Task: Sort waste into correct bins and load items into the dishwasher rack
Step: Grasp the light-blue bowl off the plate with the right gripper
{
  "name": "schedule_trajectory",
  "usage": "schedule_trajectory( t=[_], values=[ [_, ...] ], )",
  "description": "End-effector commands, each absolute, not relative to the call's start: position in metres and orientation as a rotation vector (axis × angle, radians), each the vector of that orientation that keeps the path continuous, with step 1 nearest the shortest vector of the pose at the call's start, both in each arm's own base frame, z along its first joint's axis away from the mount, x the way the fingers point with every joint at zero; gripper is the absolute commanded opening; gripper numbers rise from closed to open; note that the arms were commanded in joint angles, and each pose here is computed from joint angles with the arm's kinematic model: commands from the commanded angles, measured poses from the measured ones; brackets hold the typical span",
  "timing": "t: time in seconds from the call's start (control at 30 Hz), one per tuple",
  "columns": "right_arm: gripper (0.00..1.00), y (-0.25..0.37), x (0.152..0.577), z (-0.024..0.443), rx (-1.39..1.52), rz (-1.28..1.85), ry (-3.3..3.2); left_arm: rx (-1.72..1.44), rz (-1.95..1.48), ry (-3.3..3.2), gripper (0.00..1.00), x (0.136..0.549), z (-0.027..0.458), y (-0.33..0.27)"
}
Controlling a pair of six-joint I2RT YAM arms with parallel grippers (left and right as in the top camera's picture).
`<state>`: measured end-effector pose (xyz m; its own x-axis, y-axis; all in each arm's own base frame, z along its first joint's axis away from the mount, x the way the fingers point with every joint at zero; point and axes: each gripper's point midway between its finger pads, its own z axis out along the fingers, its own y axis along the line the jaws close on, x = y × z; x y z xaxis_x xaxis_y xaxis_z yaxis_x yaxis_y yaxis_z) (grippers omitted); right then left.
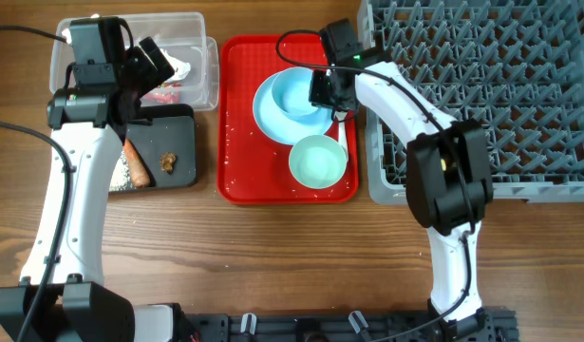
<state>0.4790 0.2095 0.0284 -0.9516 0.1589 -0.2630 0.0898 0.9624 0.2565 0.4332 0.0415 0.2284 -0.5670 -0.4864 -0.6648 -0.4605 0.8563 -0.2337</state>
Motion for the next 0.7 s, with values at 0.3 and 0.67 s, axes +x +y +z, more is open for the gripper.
schedule_trajectory(
  t=[0.3,0.67],
  values=[
    [0.05,0.212,0.486,0.042,0.177,0.379,2.796,-0.693,-0.047,2.252,1.0,0.434,0.23,0.043],
    [0.04,0.09,0.518,0.247,0.287,-0.061,2.298,-0.693,-0.047,2.252,1.0,0.434,0.23,0.043]
  ],
)
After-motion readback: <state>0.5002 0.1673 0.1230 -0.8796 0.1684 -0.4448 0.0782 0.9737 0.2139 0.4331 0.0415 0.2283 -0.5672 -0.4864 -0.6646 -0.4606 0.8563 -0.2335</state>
